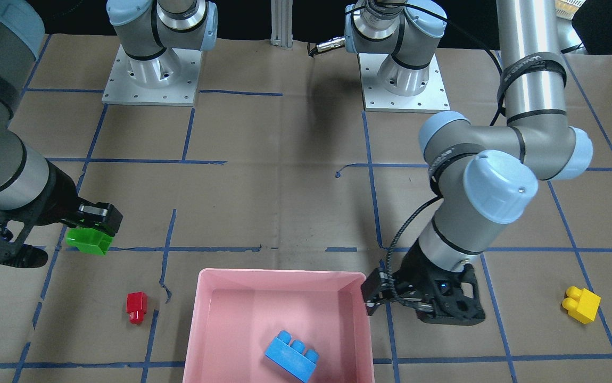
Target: Put all blocks into box
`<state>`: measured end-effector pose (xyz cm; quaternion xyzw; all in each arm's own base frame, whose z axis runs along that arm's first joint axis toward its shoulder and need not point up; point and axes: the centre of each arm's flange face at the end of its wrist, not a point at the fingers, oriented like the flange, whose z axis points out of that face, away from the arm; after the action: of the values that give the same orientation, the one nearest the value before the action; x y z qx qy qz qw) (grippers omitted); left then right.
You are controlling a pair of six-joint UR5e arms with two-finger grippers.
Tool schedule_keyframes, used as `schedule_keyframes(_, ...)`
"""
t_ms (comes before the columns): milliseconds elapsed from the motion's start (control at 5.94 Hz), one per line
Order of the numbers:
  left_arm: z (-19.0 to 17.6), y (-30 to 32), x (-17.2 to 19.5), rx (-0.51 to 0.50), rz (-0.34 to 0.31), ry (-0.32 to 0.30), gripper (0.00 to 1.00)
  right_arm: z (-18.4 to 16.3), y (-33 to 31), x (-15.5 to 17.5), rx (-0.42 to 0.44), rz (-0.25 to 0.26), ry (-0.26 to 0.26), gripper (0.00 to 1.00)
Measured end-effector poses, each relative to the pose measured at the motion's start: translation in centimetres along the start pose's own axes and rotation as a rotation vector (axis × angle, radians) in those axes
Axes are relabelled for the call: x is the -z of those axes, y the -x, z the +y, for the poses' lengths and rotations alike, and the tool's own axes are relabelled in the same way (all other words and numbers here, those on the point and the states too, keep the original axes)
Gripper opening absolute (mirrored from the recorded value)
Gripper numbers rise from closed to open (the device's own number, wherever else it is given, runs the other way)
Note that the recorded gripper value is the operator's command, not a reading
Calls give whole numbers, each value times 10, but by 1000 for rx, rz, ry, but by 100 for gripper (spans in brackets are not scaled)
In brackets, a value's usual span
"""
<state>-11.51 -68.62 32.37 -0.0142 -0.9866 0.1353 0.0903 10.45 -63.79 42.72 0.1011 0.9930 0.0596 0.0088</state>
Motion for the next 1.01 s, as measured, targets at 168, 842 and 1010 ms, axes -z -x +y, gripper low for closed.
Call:
schedule_keyframes(168, 3, 69, 15, -111, -43, 53, 100, 5, 36, -1, -22, -26, -9, 38)
schedule_keyframes(842, 48, 336, 13, -506, -149, 238, 100, -32, 173, -74, -36, -96, -75, 72)
schedule_keyframes(1010, 49, 372, 0, -541, -161, 237, 100, -44, 189, -96, -27, -119, -78, 99)
